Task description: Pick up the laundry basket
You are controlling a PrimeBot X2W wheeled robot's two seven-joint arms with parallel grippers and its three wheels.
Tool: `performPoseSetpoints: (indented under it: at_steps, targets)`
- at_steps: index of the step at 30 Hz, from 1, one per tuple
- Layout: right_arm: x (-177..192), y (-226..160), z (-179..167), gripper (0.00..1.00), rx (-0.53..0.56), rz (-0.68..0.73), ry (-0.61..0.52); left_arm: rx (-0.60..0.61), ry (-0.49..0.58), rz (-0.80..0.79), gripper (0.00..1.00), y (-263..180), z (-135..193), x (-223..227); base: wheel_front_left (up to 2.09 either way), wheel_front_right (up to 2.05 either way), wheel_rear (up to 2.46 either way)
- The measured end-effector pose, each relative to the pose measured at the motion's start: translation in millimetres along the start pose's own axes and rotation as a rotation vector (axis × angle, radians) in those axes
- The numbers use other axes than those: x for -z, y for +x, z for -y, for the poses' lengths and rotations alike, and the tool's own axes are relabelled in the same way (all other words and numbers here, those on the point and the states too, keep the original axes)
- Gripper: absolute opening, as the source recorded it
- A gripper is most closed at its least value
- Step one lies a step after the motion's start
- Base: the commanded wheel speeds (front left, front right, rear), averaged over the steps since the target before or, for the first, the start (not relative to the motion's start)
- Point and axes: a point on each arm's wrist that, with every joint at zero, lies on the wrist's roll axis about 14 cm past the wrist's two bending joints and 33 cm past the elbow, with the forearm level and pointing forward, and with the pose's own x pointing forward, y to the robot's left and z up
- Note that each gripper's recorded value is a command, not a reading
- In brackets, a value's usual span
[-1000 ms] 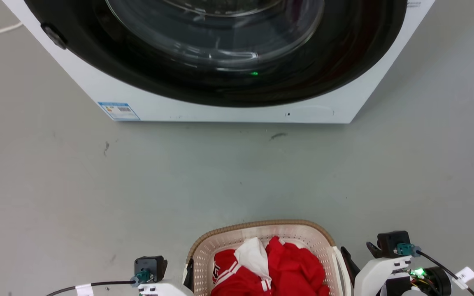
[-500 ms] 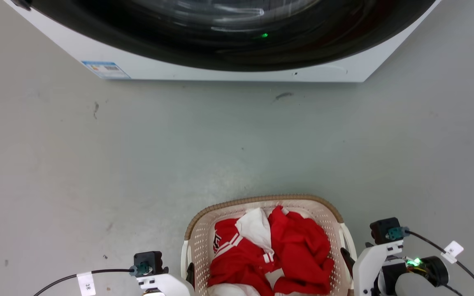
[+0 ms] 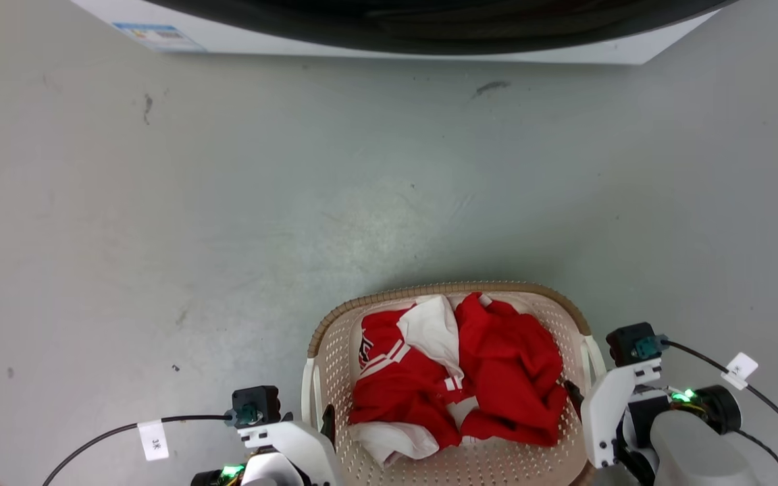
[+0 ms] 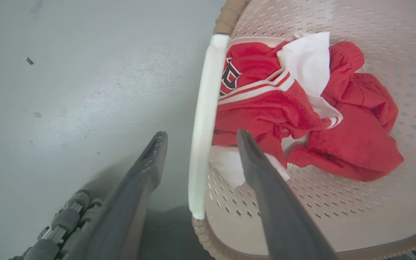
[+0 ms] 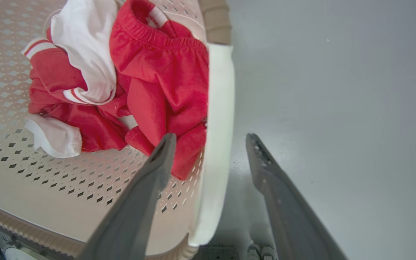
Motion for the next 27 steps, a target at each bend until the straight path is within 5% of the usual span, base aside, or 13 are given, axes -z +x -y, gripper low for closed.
performPoseSetpoints:
  at_steps: [9,10,11,12,14,27]
  targets:
    - [0.6,21.3,-3.1,1.0,-0.021,-0.037,0.001,-0.018,-0.013,-0.045,1.0,15.2,-0.5,7.0,0.0,0.0,0.0]
    - [0.9,22.8,-2.8,1.0,-0.021,-0.04,0.005,-0.019,-0.013,-0.048,0.91,16.5,-0.5,7.3,0.0,0.0,0.0]
    - [1.4,24.3,-2.6,1.0,-0.021,-0.044,0.01,-0.019,-0.012,-0.051,0.43,18.0,-0.4,7.3,0.0,0.0,0.0]
    - [2.0,25.7,-2.5,0.53,-0.021,-0.047,0.02,-0.018,-0.012,-0.055,0.0,19.2,0.0,8.0,0.0,0.0,0.0]
    - [2.7,27.7,-2.8,0.0,-0.021,-0.053,0.028,-0.018,-0.021,-0.067,0.0,20.4,0.0,11.0,0.0,0.0,0.0]
    - [-1.5,23.3,-7.8,0.0,-0.027,-0.056,0.044,-0.019,-0.04,-0.048,0.0,16.3,2.8,4.4,0.0,0.0,0.0]
